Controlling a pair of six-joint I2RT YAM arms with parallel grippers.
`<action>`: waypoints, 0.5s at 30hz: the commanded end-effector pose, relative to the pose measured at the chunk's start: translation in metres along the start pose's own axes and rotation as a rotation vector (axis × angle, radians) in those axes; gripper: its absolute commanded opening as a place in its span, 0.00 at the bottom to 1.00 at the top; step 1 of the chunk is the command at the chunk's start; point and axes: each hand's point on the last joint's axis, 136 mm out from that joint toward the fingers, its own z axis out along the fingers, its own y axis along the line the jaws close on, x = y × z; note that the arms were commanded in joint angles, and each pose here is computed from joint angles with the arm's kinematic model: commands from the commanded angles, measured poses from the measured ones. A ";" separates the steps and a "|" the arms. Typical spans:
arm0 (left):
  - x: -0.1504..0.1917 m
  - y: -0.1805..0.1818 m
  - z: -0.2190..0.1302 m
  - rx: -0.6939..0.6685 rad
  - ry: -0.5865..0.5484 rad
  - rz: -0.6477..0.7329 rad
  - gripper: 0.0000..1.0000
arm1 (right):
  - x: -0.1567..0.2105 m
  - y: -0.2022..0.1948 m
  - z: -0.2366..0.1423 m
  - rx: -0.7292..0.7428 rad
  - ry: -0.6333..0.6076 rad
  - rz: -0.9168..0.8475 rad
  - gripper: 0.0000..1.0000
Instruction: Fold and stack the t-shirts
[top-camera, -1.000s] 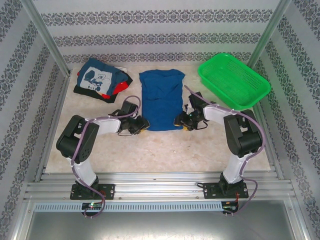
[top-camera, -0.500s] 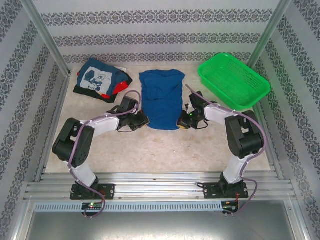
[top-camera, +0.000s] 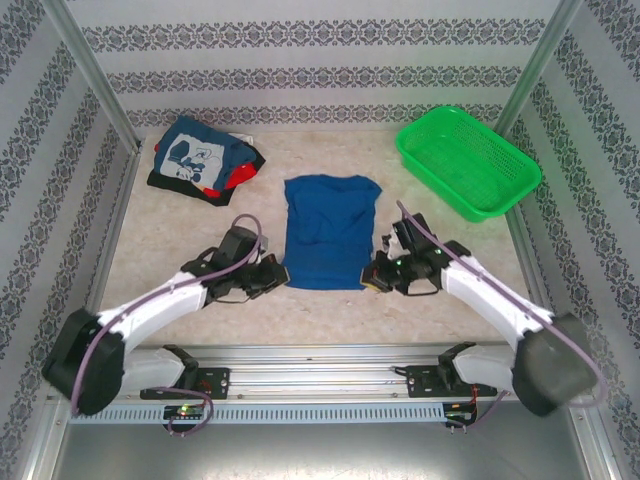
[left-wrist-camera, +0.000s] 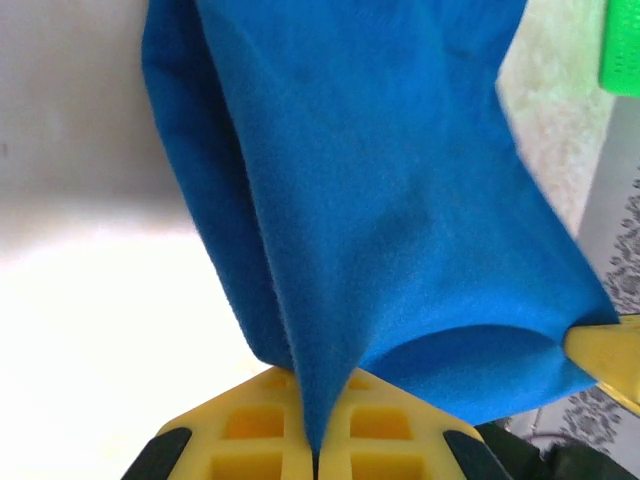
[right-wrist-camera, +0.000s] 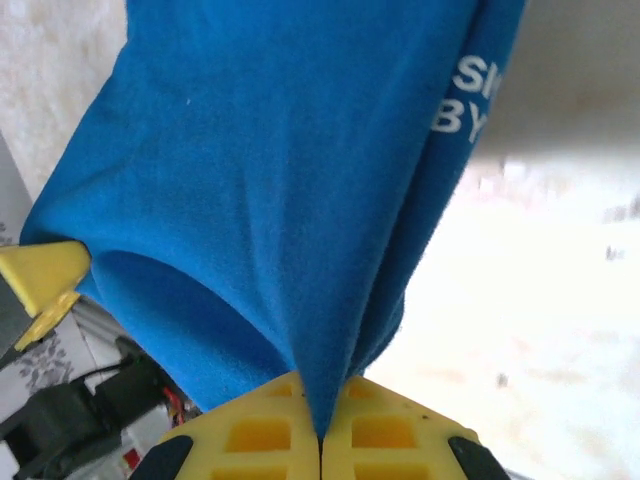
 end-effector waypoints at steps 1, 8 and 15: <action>0.018 0.022 -0.014 -0.064 -0.004 -0.117 0.00 | 0.030 -0.022 -0.004 0.054 0.025 0.147 0.00; 0.004 -0.022 -0.023 0.004 0.004 -0.069 0.00 | 0.029 -0.003 -0.019 0.042 0.010 0.123 0.00; -0.040 -0.066 -0.016 0.045 -0.006 -0.029 0.00 | -0.005 0.016 -0.046 0.046 -0.040 0.072 0.00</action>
